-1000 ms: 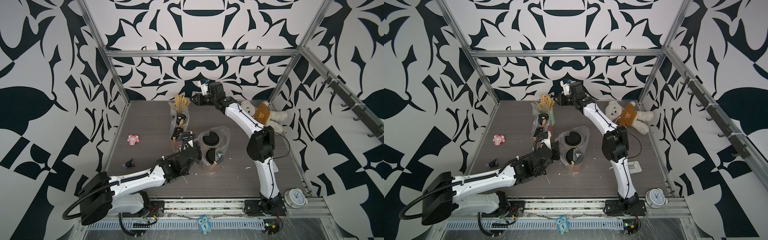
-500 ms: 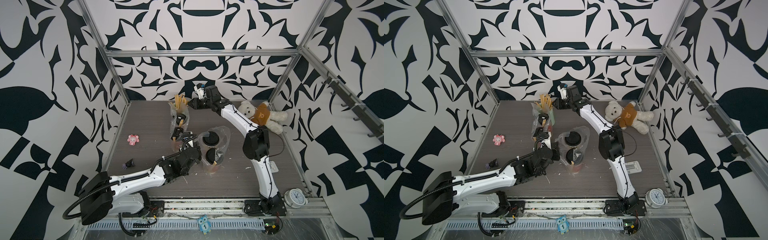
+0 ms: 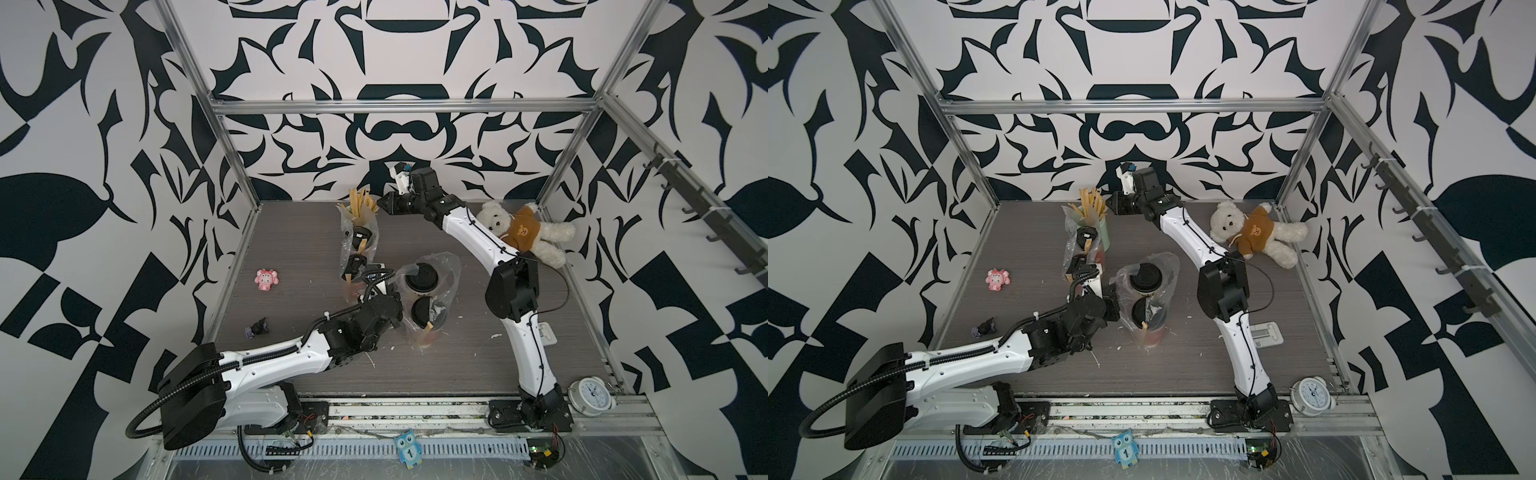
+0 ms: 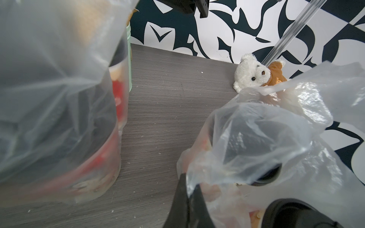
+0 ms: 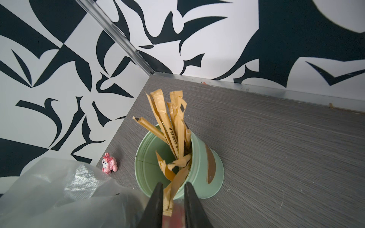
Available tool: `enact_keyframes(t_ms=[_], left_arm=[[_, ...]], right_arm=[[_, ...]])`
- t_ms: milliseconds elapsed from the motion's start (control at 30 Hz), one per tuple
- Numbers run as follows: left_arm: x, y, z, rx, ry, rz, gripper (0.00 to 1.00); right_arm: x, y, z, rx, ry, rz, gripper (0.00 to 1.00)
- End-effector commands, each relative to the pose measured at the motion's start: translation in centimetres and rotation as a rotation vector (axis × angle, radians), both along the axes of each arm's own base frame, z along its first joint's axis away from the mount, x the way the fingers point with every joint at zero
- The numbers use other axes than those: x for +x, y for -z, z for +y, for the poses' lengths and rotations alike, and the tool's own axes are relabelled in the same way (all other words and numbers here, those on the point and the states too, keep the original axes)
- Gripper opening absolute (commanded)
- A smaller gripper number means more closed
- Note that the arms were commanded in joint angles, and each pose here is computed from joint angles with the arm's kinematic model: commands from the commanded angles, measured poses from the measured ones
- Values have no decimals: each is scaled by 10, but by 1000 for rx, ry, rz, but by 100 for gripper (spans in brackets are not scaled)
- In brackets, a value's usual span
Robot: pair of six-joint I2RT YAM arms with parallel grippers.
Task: Pack milk tea into plastic carrier bags
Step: Pick up the straw from the container.
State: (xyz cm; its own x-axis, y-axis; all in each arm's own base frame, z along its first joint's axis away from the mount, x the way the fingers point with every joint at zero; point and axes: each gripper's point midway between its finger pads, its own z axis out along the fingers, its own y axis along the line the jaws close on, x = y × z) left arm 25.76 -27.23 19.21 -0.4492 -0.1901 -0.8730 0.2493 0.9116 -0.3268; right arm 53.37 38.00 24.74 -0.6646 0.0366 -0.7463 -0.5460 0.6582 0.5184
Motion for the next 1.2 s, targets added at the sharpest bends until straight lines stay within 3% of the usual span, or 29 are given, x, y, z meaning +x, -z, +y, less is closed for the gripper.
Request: enact_keyframes(t_ms=[0,500,1167], left_arm=[[3,-13,-3,-8,-12,-20,0],[3,-12,-3,-5,-14,-17,0],[3,-11,-3,-1,-15,-15,0]], right_arm=[[7,-24,4,39,11,-67,22],[7,-10,8,14,4,-47,19],[0,-20,23,97,-47,-28,21]])
